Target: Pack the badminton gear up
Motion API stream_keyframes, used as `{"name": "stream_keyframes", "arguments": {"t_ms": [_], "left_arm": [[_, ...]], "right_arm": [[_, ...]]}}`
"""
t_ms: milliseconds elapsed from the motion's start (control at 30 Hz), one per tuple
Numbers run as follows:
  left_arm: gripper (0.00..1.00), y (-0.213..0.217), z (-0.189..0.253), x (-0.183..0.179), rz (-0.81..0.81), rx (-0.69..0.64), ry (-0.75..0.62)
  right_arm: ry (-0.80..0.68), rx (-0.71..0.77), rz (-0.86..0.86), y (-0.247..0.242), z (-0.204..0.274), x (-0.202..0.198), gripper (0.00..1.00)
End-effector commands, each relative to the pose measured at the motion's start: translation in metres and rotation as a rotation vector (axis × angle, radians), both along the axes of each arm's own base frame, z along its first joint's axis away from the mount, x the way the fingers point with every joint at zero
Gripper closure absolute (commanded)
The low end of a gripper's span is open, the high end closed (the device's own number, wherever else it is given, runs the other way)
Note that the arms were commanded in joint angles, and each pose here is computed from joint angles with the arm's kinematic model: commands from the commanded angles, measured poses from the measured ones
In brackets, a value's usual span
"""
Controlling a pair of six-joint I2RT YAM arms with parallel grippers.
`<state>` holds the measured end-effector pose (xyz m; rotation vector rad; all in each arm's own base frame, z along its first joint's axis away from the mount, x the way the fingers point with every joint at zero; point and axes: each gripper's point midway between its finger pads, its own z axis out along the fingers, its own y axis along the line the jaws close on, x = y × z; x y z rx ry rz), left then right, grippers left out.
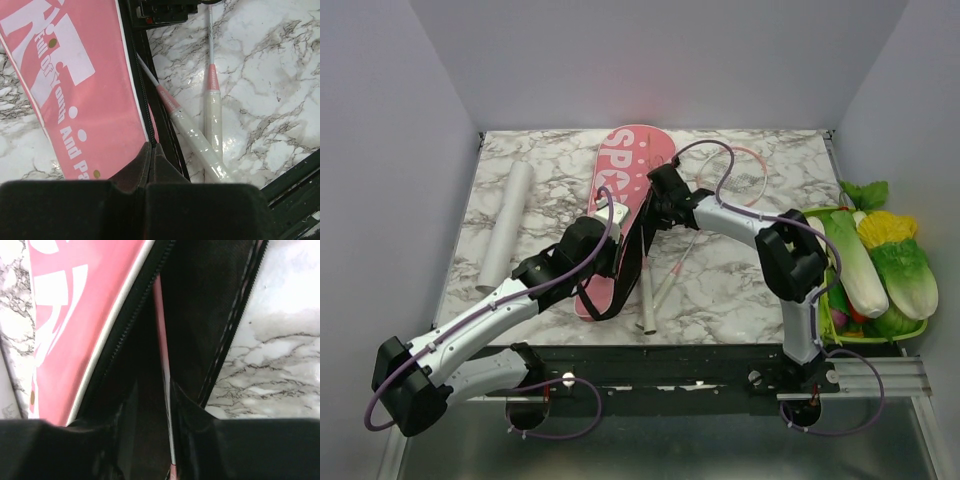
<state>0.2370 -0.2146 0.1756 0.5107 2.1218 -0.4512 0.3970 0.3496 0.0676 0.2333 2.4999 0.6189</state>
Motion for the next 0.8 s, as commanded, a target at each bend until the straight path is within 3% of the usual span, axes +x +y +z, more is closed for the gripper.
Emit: {"name": "stream_keyframes", "arguments": {"t_ms": [0,233,400,633,767], "left_arm": [[1.0,-0.008,0.005,0.0,-0.024,-0.033,-0.009],[1.0,-0.01,0.0,0.001,-0.028,-0.023,0.006],[1.0,-0.01,-0.005,0.002,-0.026,-0.011,0.019],[1.0,-0.011,-0.008,0.001,-0.018,-0.019,0.026],[1.0,-0.012,-0.012,0.002,0.001,-0.026,0.042]], "right_arm": [[-0.08,0.069,0.051,0.003,0.037,-0.009,0.53],[-0.124,-0.007,0.12,-0.043,0.072,-0.056,0.47],[-0.045,-0.004,0.227,-0.065,0.066,-0.109,0.47],[0.051,0.081,0.373,-0.065,0.048,-0.169,0.48],[0.067,0.129,0.423,-0.054,0.042,-0.181,0.48]]}}
